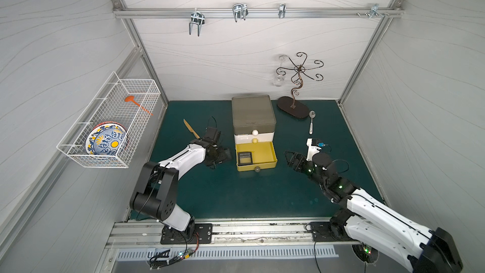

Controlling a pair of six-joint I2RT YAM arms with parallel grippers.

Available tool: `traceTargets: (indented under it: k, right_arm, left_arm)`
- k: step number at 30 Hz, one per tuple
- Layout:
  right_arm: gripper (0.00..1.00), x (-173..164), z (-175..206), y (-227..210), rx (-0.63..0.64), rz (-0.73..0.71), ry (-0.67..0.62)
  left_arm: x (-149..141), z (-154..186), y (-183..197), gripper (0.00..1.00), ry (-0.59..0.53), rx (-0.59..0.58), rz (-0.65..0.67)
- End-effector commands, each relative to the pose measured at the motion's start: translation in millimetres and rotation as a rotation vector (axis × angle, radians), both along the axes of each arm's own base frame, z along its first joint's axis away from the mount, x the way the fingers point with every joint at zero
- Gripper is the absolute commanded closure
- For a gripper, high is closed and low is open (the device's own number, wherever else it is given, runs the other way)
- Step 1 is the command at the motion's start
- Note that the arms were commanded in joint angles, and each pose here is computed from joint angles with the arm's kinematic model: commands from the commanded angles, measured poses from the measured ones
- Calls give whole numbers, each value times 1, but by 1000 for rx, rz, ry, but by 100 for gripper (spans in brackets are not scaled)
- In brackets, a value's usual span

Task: Place the brooch boxes into the drawer by color
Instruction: Pick up the brooch box from the center of the board, then place the brooch box in the drawer.

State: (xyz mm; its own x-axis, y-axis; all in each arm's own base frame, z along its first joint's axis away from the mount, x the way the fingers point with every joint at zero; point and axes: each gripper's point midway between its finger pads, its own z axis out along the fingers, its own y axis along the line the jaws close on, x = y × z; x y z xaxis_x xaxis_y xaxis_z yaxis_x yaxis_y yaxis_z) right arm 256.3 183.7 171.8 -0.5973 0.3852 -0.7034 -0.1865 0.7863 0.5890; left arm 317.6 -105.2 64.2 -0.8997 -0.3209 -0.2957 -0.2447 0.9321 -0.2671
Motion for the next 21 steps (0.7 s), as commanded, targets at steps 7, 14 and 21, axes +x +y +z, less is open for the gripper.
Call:
traceTargets:
  k: [7, 14, 21]
  right_arm:
    - [14, 2, -2, -2, -12, -8, -9]
    - [13, 2, 4, -3, -12, -7, -22]
    - [13, -2, 5, -8, -13, -16, -29]
  left_arm:
    - [-3, 89, -53, 100, -225, -127, -132]
    - [-7, 83, -109, 100, -199, -163, -219]
    - [0, 67, -153, 100, -180, -188, -264]
